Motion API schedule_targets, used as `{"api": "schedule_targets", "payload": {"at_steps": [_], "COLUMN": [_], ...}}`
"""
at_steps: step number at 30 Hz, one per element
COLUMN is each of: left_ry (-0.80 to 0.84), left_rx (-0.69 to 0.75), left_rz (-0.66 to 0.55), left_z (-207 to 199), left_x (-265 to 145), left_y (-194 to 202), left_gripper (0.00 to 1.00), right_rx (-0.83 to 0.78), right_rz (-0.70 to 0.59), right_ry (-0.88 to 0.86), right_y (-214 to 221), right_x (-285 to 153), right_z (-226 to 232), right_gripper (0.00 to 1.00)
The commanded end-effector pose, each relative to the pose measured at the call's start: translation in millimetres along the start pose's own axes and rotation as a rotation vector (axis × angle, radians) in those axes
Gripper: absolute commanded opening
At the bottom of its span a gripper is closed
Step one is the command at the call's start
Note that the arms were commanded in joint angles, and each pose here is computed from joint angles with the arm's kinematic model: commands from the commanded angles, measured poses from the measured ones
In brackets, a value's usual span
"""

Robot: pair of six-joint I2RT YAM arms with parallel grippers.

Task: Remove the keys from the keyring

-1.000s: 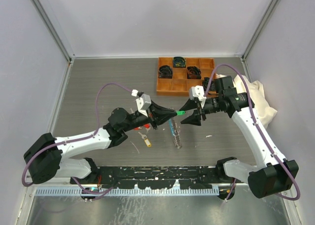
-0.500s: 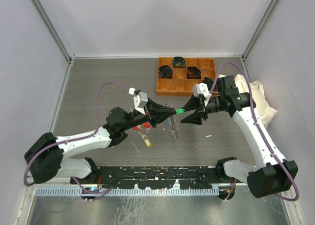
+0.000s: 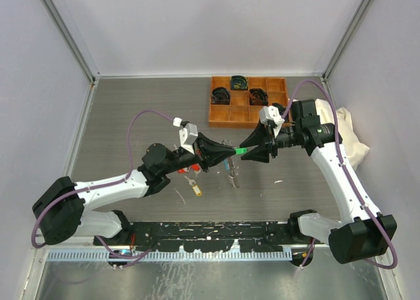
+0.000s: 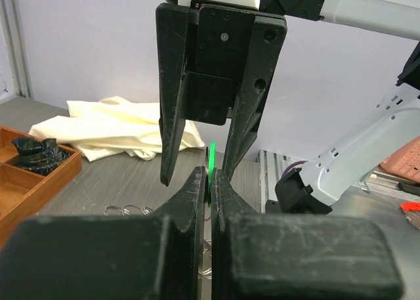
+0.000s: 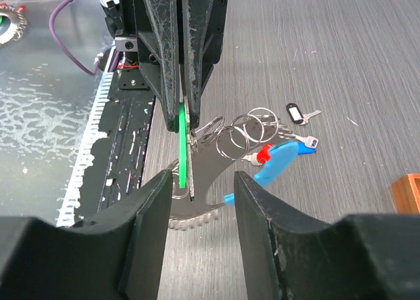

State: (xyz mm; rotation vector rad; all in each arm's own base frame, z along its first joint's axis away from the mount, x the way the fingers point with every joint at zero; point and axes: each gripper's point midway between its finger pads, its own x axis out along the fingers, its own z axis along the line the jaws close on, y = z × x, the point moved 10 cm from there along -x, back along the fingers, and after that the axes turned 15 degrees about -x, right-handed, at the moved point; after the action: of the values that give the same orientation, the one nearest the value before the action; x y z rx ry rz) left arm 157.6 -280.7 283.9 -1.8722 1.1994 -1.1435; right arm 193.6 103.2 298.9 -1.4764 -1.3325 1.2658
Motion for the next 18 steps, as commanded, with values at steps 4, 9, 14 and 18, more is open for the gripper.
{"api": "schedule_targets", "payload": {"at_steps": [4,9,14,18], "left_ry": [0.04,0.016,0.014,0.014], "left_rx": [0.048,0.04,0.037,0.037], "left_rz": [-0.055,-0.025,-0.017,-0.015], "left_z": [-5.8,2.4,4.1,4.8], "left_x": [3.4,4.7,4.7,4.5], "left_y": [-14.2,-5.2,-3.4,-3.4], "left_gripper": [0.0,0.0,0.0,0.0], "right_rx": [-0.014,-0.014,-0.012,-0.008], "right_rz": [-0.042,-0.044,-0.041,-0.029], "right_ry": [-0.009,-0.011,-0.01,-0.004], "right_y": [-7.5,-7.4,-6.0,-4.2], "right_x": [0.2,0.5,0.7,0.5], "right_z": [-0.9,-0.4,-0.9,-1.5], "right_gripper": [0.42,0.4,0.31,0.18]}}
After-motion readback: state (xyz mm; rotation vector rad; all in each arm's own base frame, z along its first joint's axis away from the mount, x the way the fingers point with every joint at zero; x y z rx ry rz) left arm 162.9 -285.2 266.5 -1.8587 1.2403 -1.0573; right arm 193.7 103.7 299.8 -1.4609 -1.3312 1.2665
